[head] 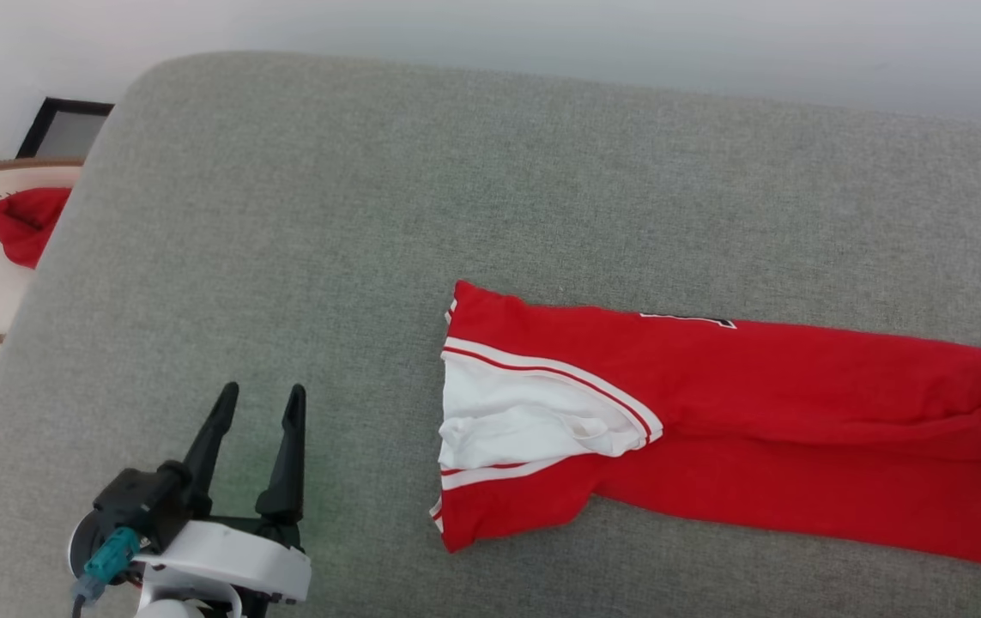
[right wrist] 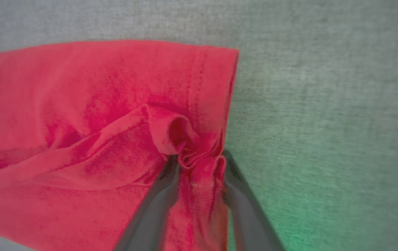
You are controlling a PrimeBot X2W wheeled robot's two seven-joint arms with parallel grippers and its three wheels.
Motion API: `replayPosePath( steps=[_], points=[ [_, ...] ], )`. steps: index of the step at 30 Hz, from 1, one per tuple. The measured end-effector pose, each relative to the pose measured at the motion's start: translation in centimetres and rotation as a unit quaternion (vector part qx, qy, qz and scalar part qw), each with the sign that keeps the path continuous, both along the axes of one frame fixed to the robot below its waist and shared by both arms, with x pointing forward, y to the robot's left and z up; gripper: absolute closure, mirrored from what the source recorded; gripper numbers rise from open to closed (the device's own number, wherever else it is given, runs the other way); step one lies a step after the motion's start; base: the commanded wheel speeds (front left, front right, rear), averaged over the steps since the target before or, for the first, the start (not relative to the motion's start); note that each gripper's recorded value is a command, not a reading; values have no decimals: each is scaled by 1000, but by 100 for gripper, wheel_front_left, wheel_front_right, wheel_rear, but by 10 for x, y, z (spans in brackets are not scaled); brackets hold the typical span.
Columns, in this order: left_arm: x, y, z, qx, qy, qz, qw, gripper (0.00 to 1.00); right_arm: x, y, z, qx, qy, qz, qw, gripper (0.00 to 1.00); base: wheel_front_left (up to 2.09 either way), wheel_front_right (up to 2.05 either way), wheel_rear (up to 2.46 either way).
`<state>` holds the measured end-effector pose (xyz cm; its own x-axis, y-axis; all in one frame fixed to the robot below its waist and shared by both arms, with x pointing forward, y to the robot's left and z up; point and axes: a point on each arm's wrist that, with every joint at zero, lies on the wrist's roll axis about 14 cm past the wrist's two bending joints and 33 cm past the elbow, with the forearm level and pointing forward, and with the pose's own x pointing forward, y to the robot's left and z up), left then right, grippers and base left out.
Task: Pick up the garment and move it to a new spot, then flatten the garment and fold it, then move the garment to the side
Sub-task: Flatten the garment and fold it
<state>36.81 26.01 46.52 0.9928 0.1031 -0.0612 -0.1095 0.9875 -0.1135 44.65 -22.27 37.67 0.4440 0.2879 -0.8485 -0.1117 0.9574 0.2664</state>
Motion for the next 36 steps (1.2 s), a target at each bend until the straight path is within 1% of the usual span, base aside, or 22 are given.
replayPosePath(
  steps=[3, 7, 15, 21, 25, 28, 32, 36],
  points=[
    [2, -1, -1, 0, 1, -2, 1000, 0, 0, 10, -1, 13, -1, 4, 1000, 100, 0, 0, 0],
    [4, -4, -2, -1, 3, -8, 1000, 0, 0, 7, 1, 18, -8, -6, 1000, 100, 0, 0, 0],
    [13, -9, -3, -5, 0, -19, 1000, 0, 4, -10, 9, 29, -43, -52, 997, 100, 0, 0, 0],
    [22, -14, -5, -6, 0, -29, 1000, 0, 4, -61, 16, -1, -66, -115, 991, 100, 0, 0, 0],
    [30, -17, -7, -5, 0, -38, 999, 0, -2, -102, 22, -27, -77, -165, 983, 100, 0, 0, 0],
    [36, -21, -10, -3, 3, -47, 999, 0, -7, -141, 30, -57, -87, -204, 973, 100, 0, 0, 0],
    [45, -29, -14, -3, 5, -63, 998, 0, -19, -188, 34, -93, -94, -261, 956, 100, 0, 0, 0],
    [50, -32, -16, -2, 7, -70, 998, 0, -29, -214, 37, -109, -101, -298, 943, 100, 0, 0, 0]
  ],
)
